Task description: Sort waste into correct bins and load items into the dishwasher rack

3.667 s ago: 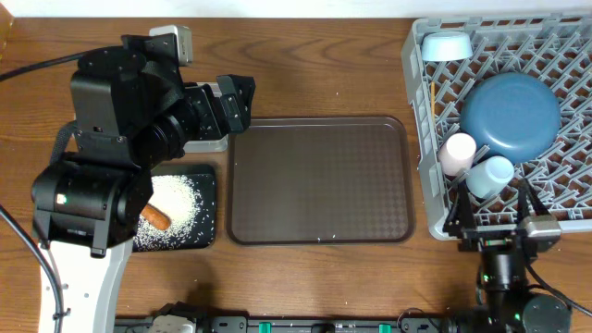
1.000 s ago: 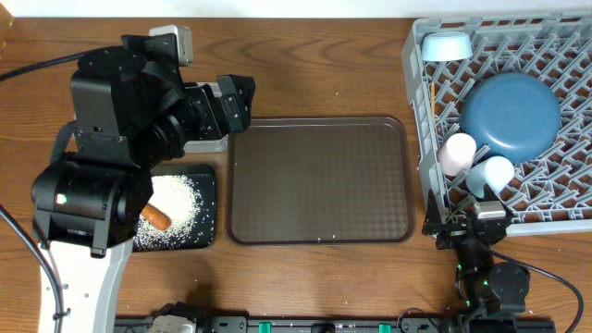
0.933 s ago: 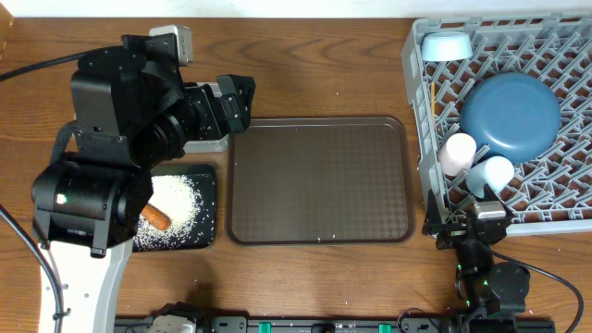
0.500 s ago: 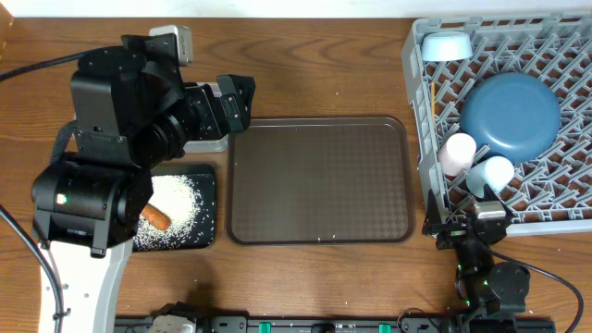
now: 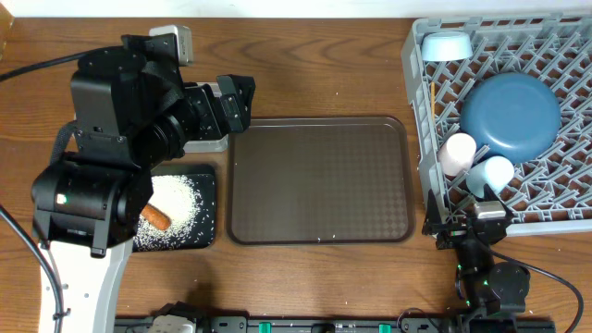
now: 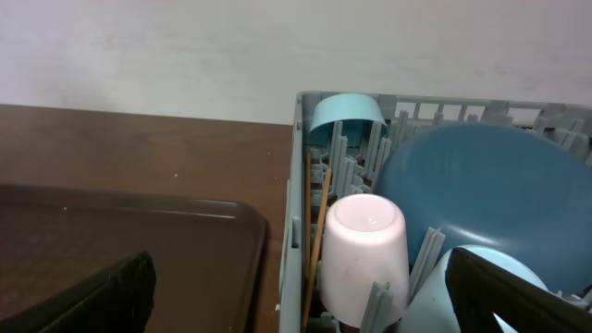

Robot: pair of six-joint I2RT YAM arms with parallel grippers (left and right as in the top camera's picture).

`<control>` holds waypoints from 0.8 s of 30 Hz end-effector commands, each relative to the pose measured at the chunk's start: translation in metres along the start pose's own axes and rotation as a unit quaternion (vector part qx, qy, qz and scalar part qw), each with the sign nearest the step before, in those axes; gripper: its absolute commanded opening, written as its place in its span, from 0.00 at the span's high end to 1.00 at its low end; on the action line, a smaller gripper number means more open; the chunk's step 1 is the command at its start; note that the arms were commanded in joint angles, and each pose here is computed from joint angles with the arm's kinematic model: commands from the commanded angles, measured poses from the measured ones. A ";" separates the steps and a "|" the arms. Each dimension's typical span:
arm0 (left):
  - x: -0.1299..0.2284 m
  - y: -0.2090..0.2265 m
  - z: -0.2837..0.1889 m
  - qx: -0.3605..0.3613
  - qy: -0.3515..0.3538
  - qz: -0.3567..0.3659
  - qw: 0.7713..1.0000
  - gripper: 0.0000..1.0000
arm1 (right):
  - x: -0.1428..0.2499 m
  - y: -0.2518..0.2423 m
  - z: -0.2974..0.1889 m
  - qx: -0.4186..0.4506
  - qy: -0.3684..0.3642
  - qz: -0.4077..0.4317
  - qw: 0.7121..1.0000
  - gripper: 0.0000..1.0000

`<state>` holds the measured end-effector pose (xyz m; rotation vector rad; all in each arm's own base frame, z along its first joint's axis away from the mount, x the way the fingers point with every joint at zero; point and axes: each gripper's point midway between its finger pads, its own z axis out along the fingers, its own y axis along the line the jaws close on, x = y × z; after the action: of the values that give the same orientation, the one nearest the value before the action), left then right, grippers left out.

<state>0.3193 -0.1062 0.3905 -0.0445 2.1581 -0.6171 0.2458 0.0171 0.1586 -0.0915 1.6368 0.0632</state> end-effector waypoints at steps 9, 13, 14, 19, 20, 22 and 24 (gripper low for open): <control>0.021 0.010 -0.070 -0.037 -0.065 0.010 0.997 0.02 | 0.000 0.002 0.000 -0.005 -0.001 -0.009 1.000 0.01; 0.055 0.035 -0.099 -0.079 -0.102 0.011 0.992 0.02 | 0.000 0.002 0.000 -0.005 -0.001 -0.009 1.000 0.01; 0.067 0.043 -0.104 -0.091 -0.109 0.010 0.990 0.02 | 0.000 0.002 0.000 -0.005 -0.001 -0.009 1.000 0.01; 0.121 0.076 -0.108 -0.121 -0.120 0.004 0.985 0.02 | 0.000 0.002 0.000 -0.005 -0.001 -0.009 1.000 0.01; 0.131 0.082 -0.106 -0.124 -0.121 0.002 0.985 0.02 | 0.000 0.002 0.000 -0.005 -0.001 -0.009 1.000 0.01; 0.148 0.093 -0.100 -0.129 -0.124 -0.002 0.984 0.02 | 0.000 0.002 0.000 -0.005 -0.001 -0.009 1.000 0.01; 0.161 0.102 -0.092 -0.129 -0.133 -0.007 0.983 0.02 | 0.000 0.002 0.000 -0.005 -0.001 -0.009 1.000 0.01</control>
<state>0.1685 -0.0260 0.2929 -0.2274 1.9838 -0.3472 0.2458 0.0175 0.1587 -0.0960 1.6361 0.0624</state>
